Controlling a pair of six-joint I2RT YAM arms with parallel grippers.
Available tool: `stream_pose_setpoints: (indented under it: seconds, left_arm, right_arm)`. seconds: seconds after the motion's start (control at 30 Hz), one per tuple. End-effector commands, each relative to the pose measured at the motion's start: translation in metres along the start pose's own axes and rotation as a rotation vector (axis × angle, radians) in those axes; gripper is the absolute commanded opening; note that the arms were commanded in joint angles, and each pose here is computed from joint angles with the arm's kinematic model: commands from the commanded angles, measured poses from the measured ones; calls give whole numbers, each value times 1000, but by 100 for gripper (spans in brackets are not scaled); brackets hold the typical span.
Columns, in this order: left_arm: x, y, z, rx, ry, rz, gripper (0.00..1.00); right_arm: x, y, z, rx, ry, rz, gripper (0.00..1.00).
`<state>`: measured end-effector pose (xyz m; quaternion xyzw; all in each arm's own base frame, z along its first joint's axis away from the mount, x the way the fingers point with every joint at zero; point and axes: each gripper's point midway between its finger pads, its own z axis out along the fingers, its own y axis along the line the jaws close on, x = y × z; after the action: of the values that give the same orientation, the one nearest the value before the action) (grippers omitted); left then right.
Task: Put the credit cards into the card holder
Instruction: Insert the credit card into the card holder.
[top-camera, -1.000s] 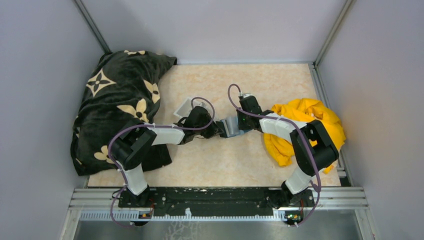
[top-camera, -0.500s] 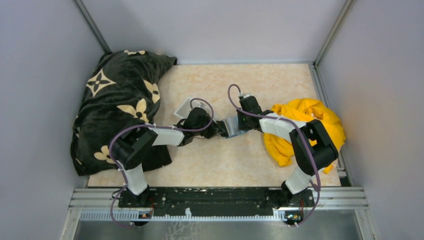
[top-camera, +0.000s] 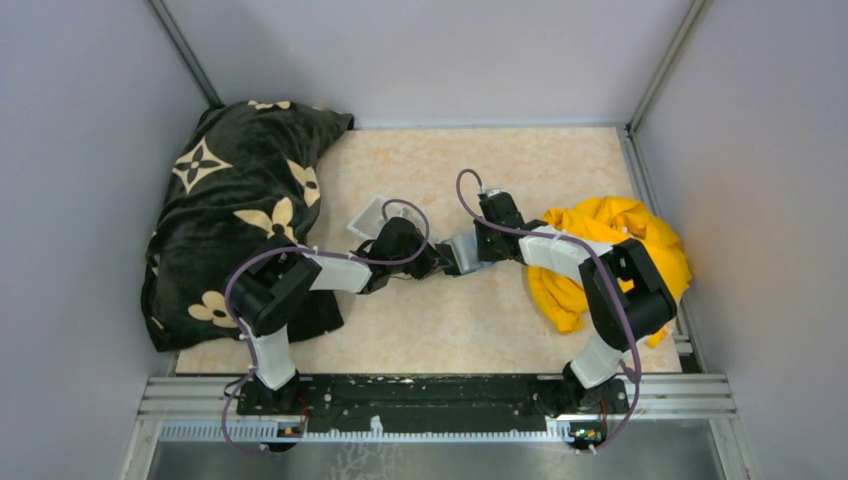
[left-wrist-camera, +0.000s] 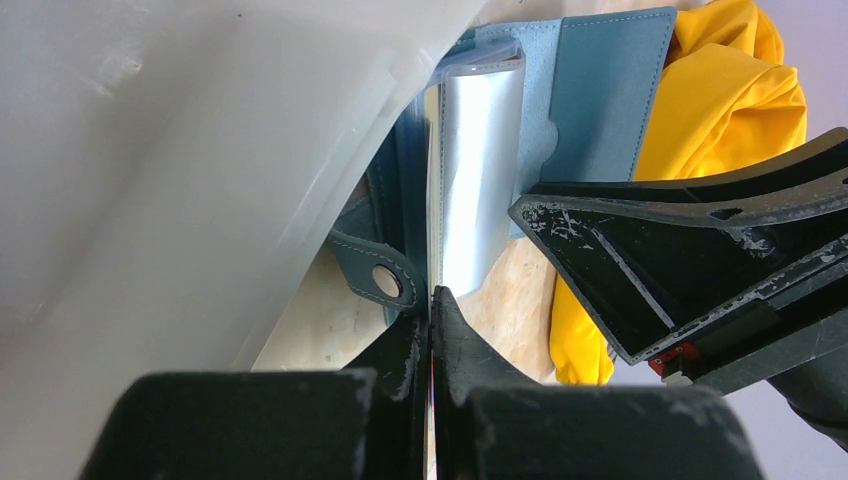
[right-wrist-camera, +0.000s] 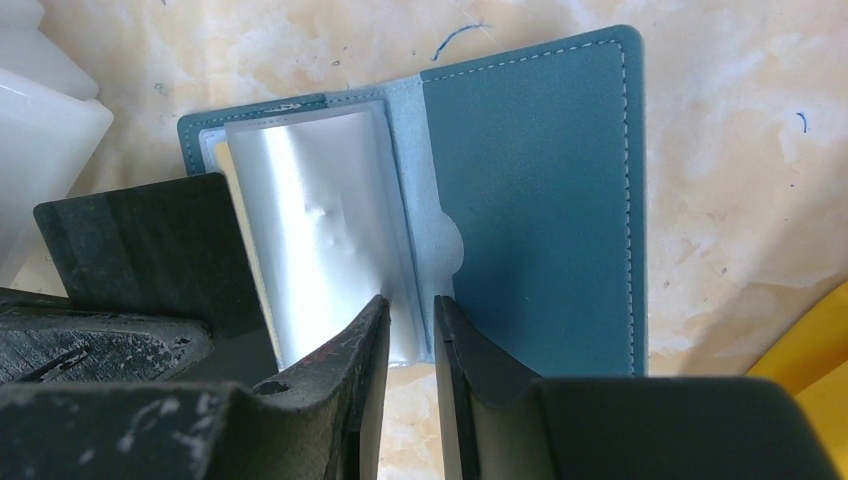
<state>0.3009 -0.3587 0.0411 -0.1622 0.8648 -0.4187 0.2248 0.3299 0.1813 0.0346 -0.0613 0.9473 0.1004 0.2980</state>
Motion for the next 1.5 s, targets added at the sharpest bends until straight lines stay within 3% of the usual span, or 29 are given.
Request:
stream_pose_setpoints:
  seconds: [0.0, 0.27, 0.47, 0.87, 1.47]
  left_arm:
    - [2, 8, 0, -25, -9, 7, 0]
    - [3, 21, -2, -76, -12, 17, 0]
    - [3, 22, -2, -82, -13, 20, 0]
    - [2, 23, -3, -86, -17, 28, 0]
    - [3, 25, -3, -88, -12, 35, 0]
  right_arm:
    - [-34, 6, -13, -14, -86, 3, 25]
    - [-64, 5, -42, 0, -197, -4, 43]
    - [-82, -4, -57, 56, -269, 12, 43]
    - [-86, -37, -47, 242, -258, 4, 41]
    - [-65, -42, -11, 147, -152, 65, 39]
